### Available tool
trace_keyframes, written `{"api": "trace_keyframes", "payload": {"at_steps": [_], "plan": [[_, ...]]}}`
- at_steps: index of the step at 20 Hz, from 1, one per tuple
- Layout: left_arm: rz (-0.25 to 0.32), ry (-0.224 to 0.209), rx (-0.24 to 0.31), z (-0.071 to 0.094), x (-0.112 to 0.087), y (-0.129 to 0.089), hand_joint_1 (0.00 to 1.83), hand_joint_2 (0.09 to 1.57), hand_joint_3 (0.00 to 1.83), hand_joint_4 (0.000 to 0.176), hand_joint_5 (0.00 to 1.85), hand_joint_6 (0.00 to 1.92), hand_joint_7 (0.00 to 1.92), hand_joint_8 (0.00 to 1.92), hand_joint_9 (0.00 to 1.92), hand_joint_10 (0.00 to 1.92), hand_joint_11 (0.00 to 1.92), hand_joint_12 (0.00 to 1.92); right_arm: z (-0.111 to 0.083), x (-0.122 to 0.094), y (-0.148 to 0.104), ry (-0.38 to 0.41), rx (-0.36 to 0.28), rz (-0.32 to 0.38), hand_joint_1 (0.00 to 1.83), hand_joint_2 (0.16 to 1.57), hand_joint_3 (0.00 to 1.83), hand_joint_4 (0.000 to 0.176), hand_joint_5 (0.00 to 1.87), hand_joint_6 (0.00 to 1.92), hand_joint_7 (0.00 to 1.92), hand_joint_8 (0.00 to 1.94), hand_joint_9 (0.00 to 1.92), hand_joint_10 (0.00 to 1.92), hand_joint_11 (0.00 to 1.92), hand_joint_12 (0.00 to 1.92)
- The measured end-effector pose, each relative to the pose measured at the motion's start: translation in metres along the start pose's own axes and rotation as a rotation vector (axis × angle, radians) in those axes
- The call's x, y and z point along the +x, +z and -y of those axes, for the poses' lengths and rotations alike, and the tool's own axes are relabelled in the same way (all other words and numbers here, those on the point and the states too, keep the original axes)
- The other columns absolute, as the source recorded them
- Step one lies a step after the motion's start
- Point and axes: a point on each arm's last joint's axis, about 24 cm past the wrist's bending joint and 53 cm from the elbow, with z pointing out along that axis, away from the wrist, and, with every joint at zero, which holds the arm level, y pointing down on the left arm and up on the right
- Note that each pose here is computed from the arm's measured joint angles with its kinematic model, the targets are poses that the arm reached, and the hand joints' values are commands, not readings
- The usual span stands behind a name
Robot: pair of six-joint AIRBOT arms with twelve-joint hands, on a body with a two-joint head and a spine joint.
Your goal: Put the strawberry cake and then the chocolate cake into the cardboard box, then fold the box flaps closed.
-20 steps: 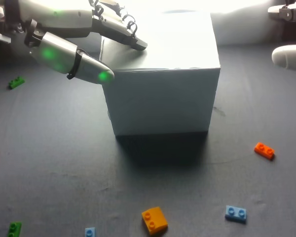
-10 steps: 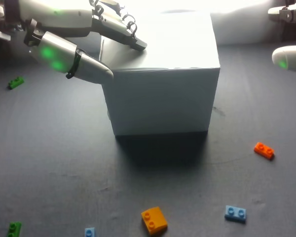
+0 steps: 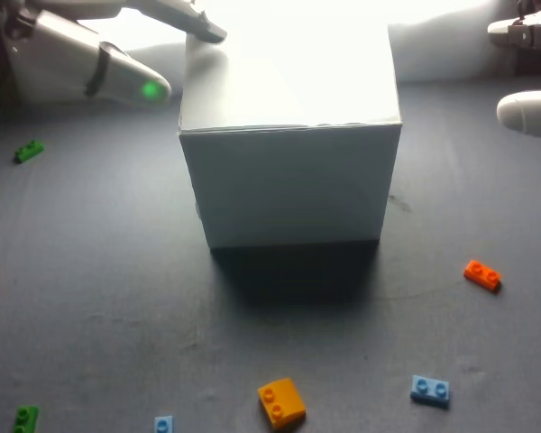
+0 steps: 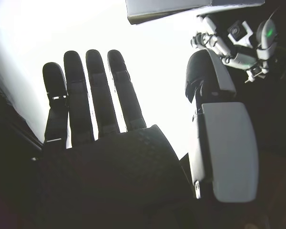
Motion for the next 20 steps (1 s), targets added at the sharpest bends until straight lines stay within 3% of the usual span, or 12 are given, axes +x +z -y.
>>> {"api": "trace_keyframes", "payload": {"at_steps": [4, 6, 8, 11, 12, 14, 15, 16, 17, 19, 20], "plan": [[-0.019, 0.013, -0.023, -0.011, -0.003, -0.014, 0.00, 1.25, 0.00, 0.000, 0.43, 0.00, 0.50, 0.00, 0.52, 0.00, 0.17, 0.95, 0.000, 0.000, 0.000, -0.003, -0.001, -0.001, 0.14, 1.18, 0.00, 0.000, 0.38, 0.02, 0.39, 0.01, 0.27, 0.37, 0.00, 1.14], [-0.034, 0.032, -0.048, -0.021, -0.004, -0.023, 0.00, 1.25, 0.00, 0.000, 0.48, 0.01, 0.58, 0.01, 0.57, 0.01, 0.20, 0.97, 0.000, 0.000, 0.000, -0.003, -0.001, -0.001, 0.13, 1.18, 0.00, 0.000, 0.50, 0.07, 0.54, 0.05, 0.35, 0.46, 0.00, 1.34], [-0.032, 0.033, -0.055, -0.024, -0.006, -0.029, 0.00, 1.26, 0.00, 0.000, 0.52, 0.01, 0.66, 0.01, 0.66, 0.02, 0.19, 1.07, 0.001, 0.002, 0.000, -0.009, 0.000, -0.005, 0.13, 1.18, 0.00, 0.000, 0.59, 0.11, 0.66, 0.06, 0.34, 0.78, 0.00, 1.52], [-0.065, 0.042, -0.061, -0.029, 0.003, -0.034, 0.00, 1.27, 0.00, 0.000, 0.63, 0.02, 0.84, 0.04, 0.83, 0.07, 0.25, 1.23, 0.001, 0.003, 0.000, -0.013, 0.001, -0.012, 0.15, 1.18, 0.00, 0.000, 0.75, 0.29, 0.84, 0.17, 0.44, 1.03, 0.03, 1.72], [-0.077, 0.044, -0.059, -0.029, 0.007, -0.035, 0.02, 1.28, 0.00, 0.000, 0.75, 0.02, 0.94, 0.05, 0.91, 0.18, 0.30, 1.33, 0.001, 0.003, 0.000, -0.014, 0.001, -0.012, 0.25, 1.17, 0.00, 0.000, 0.83, 0.51, 0.89, 0.43, 0.53, 1.17, 0.16, 1.81], [-0.100, 0.063, -0.050, -0.029, 0.016, -0.038, 0.05, 1.30, 0.00, 0.000, 0.94, 0.05, 1.08, 0.14, 0.79, 0.81, 0.35, 1.52, 0.001, 0.004, 0.000, -0.018, -0.001, -0.013, 0.30, 1.18, 0.00, 0.000, 0.82, 0.89, 0.86, 0.92, 0.62, 1.44, 0.32, 1.92], [-0.116, 0.077, -0.050, -0.030, 0.022, -0.041, 0.11, 1.32, 0.00, 0.000, 1.01, 0.11, 1.07, 0.48, 0.78, 1.15, 0.38, 1.68, 0.000, 0.004, 0.000, -0.020, -0.001, -0.014, 0.23, 1.20, 0.00, 0.000, 0.83, 1.09, 0.91, 1.18, 0.72, 1.64, 0.43, 1.92], [-0.125, 0.073, -0.046, -0.030, 0.027, -0.044, 0.12, 1.34, 0.00, 0.000, 1.01, 0.27, 1.00, 0.83, 0.78, 1.38, 0.42, 1.79, 0.000, 0.004, 0.000, -0.021, -0.001, -0.014, 0.19, 1.21, 0.01, 0.000, 0.86, 1.16, 0.97, 1.33, 0.81, 1.75, 0.53, 1.92], [-0.139, 0.066, -0.044, -0.031, 0.034, -0.047, 0.13, 1.37, 0.00, 0.000, 0.94, 0.64, 1.01, 1.09, 0.86, 1.54, 0.50, 1.87, 0.000, 0.004, 0.000, -0.021, -0.001, -0.014, 0.11, 1.22, 0.01, 0.000, 0.94, 1.19, 1.11, 1.34, 0.96, 1.74, 0.67, 1.92], [-0.160, 0.053, -0.040, -0.030, 0.045, -0.050, 0.25, 1.36, 0.00, 0.000, 0.86, 1.21, 1.09, 1.35, 1.03, 1.70, 0.70, 1.89, 0.000, 0.004, 0.000, -0.023, -0.002, -0.015, 0.01, 1.26, 0.02, 0.000, 1.15, 1.64, 1.33, 1.68, 1.29, 1.91, 1.11, 1.92], [-0.176, 0.043, -0.029, -0.028, 0.052, -0.051, 0.26, 1.37, 0.00, 0.000, 0.87, 1.35, 1.12, 1.44, 1.08, 1.76, 0.77, 1.91, 0.000, 0.005, 0.000, -0.025, -0.003, -0.016, 0.00, 1.28, 0.01, 0.097, 1.28, 1.74, 1.42, 1.83, 1.44, 1.92, 1.33, 1.92]]}}
